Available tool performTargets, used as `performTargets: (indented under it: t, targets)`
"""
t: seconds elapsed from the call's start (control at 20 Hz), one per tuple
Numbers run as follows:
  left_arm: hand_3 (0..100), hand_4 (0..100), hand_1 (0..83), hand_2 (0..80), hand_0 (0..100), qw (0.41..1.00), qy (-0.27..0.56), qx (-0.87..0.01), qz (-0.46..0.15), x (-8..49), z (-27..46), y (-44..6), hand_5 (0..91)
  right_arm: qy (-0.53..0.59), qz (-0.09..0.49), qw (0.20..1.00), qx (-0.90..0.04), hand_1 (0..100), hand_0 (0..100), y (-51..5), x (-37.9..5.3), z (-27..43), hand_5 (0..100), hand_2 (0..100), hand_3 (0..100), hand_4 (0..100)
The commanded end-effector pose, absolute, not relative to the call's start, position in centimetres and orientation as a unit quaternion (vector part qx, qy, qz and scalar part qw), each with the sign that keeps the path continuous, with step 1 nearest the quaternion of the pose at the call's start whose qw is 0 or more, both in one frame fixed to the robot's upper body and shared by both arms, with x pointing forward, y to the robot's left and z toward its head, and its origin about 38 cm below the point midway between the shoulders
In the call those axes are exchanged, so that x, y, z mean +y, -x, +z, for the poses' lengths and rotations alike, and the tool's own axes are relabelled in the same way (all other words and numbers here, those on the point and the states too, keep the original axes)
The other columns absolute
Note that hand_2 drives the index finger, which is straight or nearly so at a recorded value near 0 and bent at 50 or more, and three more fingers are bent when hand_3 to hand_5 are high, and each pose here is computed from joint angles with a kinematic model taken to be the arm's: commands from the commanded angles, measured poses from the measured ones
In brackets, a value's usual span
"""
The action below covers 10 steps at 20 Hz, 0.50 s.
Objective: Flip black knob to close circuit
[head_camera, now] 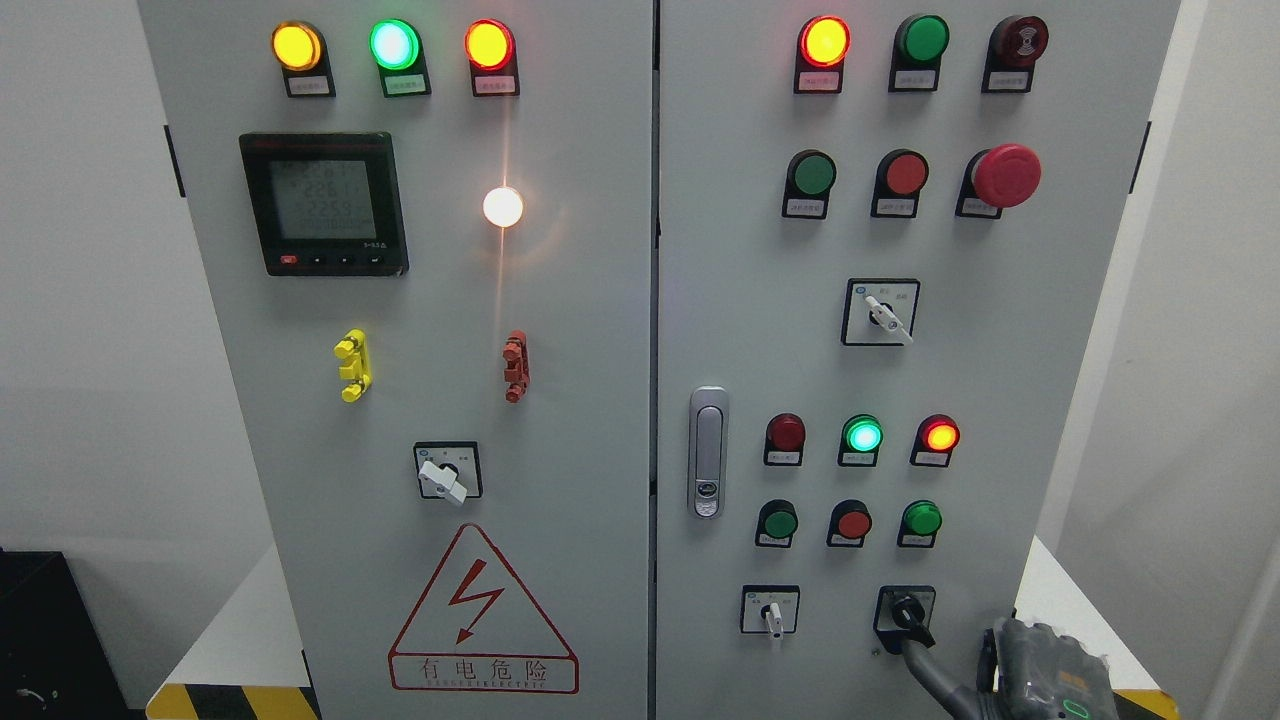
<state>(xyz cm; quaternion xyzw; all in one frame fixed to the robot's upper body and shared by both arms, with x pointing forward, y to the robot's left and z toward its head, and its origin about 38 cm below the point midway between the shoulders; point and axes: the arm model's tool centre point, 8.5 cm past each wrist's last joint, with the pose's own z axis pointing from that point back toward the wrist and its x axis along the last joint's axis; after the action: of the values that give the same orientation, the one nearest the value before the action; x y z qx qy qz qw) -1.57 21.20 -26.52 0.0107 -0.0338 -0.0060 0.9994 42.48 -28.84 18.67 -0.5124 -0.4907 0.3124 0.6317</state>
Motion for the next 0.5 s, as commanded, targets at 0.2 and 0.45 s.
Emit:
performTargets:
  t: [0.2,0.45]
  targets:
    - [0,0,55.6,0.0,12,0.999,-0.011,-0.034,-0.006,21.21,-26.52,1.57,0.0,0.515,0.306,0.63,-0.494,0,0,-42.46,-28.98,19.05,78,82,96,84]
    - [0,0,55.6,0.0,12,0.999,-0.011,-0.034,-0.006,21.21,-26.52,1.57,0.0,0.514,0.306,0.63,-0.494,0,0,-42.43,-28.99,18.98,78,82,96,84]
